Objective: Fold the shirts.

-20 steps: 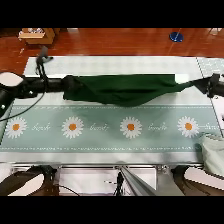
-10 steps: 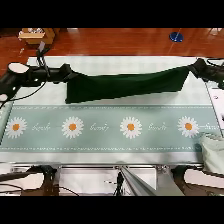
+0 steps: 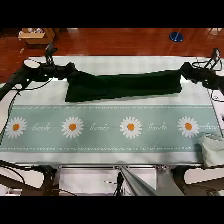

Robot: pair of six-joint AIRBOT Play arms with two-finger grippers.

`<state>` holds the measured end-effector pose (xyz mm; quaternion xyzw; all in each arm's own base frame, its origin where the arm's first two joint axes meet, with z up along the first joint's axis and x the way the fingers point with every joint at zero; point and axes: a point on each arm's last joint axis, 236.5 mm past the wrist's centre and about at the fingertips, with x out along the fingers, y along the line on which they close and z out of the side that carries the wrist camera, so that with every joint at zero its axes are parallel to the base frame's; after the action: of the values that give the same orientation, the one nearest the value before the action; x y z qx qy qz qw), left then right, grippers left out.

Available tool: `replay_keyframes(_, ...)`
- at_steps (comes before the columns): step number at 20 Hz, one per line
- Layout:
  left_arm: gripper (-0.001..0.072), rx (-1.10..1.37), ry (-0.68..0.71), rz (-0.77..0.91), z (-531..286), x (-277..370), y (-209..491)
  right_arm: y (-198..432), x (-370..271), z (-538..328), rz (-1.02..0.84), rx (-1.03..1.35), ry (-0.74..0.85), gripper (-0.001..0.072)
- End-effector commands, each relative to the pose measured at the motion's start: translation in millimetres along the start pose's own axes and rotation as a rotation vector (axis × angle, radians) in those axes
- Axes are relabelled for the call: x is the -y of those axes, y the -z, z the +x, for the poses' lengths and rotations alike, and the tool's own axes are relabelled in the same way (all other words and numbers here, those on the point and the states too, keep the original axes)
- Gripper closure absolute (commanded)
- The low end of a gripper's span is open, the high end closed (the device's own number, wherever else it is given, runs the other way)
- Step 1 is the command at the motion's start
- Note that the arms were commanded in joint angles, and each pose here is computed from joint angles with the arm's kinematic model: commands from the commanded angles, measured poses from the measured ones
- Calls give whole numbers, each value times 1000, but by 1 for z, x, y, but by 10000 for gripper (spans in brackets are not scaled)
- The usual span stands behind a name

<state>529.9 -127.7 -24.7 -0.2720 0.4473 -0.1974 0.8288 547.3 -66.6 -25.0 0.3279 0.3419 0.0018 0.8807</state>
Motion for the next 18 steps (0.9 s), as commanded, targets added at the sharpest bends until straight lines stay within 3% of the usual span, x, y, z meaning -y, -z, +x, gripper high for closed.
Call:
replay_keyframes(1, 662, -87, -38, 41, 11, -20, 21, 10, 13, 12, 2, -24, 25, 689)
replay_keyframes(4, 617, -248, -95, 62, 2, -40, 58, 10, 15, 12, 4, -25, 25, 576)
replay_keyframes(6, 332, -303, -109, 11, -9, -48, 68, 10, 13, 7, 2, -40, 10, 410)
replay_keyframes(7, 262, -319, -103, -13, -16, -50, 70, 9, 11, 4, -8, -53, -1, 361)
replay_keyframes(10, 265, -340, -92, -80, -46, -53, 67, 3, 19, -13, -93, -112, 14, 358)
replay_keyframes(12, 266, -340, -92, -150, -67, -54, 63, 8, 43, -24, -117, -185, 105, 355)
replay_keyframes(14, 266, -335, -85, -149, -82, -49, 60, 17, 60, -31, -119, -241, 167, 166)
replay_keyframes(16, 266, -318, -81, -131, -89, -41, 55, 32, 62, -27, -44, -289, 150, 112)
replay_keyframes(18, 266, -313, -78, -117, -91, -35, 53, 54, 64, -20, 34, -361, 108, 112)
